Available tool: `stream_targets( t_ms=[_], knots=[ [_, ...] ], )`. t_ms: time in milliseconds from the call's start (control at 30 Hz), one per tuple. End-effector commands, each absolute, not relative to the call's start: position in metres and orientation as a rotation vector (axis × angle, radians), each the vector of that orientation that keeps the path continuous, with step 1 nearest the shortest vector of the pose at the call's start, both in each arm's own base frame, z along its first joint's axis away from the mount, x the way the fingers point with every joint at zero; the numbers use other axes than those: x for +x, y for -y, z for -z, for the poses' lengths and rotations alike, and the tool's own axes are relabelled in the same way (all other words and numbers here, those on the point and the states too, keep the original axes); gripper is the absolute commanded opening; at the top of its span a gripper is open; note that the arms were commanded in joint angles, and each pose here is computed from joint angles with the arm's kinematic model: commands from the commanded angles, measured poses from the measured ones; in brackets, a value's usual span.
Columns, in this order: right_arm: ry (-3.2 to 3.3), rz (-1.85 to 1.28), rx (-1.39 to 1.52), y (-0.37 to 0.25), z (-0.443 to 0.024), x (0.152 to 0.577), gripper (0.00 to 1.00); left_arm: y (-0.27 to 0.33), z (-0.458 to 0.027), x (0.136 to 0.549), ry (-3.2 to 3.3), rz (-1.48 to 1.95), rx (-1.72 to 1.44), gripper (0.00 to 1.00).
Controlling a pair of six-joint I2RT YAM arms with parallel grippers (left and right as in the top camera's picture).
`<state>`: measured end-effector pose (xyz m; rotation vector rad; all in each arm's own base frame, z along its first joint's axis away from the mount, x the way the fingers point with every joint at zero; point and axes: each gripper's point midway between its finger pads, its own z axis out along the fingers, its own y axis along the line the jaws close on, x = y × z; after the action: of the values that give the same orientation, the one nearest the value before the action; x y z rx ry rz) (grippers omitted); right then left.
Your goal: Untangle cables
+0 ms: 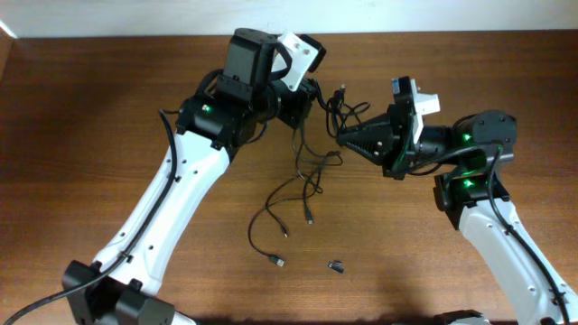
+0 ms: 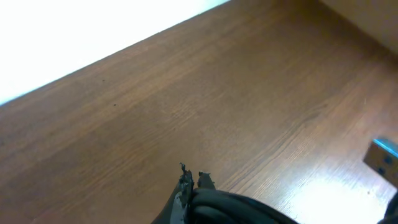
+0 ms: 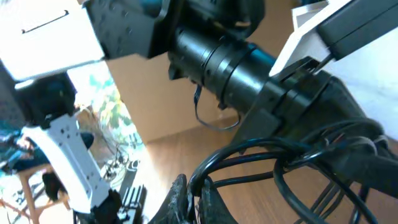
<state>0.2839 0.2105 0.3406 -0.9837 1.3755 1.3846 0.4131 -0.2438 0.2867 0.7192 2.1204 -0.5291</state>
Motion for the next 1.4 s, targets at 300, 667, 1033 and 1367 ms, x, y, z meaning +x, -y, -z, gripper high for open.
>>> stream_targets(
  t_ms=[300, 667, 1033, 1367],
  knots=[
    [-1.338, -1.472, -1.170, -0.212, -0.331, 0.254, 0.04, 0.207, -0.328, 0.466, -2.062, 0.595, 0.032, 0.00],
    [-1.650, -1.467, -0.771, -0.215, -0.277, 0.326, 0.04, 0.230, -0.325, 0.449, -2.127, 0.838, -0.016, 0.00],
    [-1.888, -1.404, -0.367, -0.195, -0.247, 0.367, 0.64, 0.228, -0.304, 0.435, -2.150, 0.627, 0.385, 0.00],
    [-1.782, -1.532, -0.327, -0.185, -0.286, 0.367, 0.75, 0.222, -0.285, 0.425, -1.993, 0.290, 0.984, 0.00]
  ],
)
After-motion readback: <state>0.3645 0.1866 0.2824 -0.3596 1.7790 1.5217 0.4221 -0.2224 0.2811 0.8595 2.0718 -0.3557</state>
